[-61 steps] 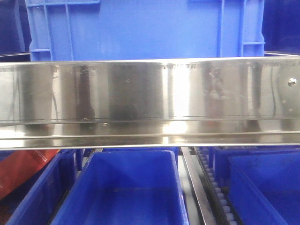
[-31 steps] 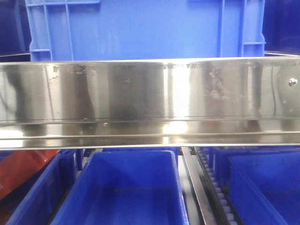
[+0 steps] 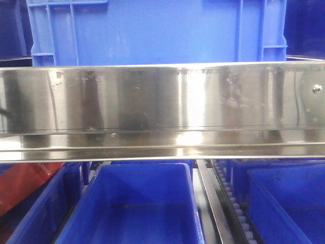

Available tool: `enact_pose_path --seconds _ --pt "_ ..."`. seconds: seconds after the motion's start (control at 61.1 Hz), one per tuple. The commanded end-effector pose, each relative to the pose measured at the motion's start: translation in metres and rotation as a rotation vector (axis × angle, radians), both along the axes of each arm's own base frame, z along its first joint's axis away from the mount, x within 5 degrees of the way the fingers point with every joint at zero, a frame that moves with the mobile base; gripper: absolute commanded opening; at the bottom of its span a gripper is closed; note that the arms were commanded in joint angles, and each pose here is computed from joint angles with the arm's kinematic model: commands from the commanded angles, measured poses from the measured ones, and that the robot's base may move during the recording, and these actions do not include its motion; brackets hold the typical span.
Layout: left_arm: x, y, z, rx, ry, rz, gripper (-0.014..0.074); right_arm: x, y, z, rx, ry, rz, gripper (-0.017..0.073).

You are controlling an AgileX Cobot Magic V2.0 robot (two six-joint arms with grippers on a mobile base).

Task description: Place cylindrical capacitor in blue bin on shelf

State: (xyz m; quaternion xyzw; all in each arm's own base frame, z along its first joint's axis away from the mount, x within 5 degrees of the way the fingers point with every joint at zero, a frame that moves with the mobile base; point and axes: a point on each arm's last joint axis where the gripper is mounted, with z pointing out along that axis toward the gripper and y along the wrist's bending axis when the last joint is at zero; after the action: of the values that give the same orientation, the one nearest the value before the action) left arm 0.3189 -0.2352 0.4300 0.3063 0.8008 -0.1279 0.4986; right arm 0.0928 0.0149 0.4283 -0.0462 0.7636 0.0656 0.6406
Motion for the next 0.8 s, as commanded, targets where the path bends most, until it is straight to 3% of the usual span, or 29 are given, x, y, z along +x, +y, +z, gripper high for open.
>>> enact_pose_path --seconds 0.0,0.131,0.245,0.475,0.786 --pt "0.009 -0.009 -0.01 0.007 0.012 -0.007 0.0041 -0.001 -0.001 0.005 -0.008 -0.044 -0.004 -0.0099" --pt "0.016 -0.015 -0.024 0.028 0.037 -0.007 0.0326 -0.001 -0.001 0.005 -0.008 -0.044 -0.004 -0.0099" --pt "0.018 -0.016 -0.027 0.034 0.046 -0.006 0.0629 -0.001 -0.001 0.005 -0.008 -0.044 -0.004 -0.0099" --pt "0.004 -0.006 -0.01 0.031 0.042 -0.005 0.0435 -0.001 -0.001 0.005 -0.008 -0.044 -0.004 -0.0099" --pt "-0.048 0.042 0.049 0.01 0.017 0.018 -0.005 -0.002 0.0 0.005 0.001 -0.034 0.001 -0.0099"
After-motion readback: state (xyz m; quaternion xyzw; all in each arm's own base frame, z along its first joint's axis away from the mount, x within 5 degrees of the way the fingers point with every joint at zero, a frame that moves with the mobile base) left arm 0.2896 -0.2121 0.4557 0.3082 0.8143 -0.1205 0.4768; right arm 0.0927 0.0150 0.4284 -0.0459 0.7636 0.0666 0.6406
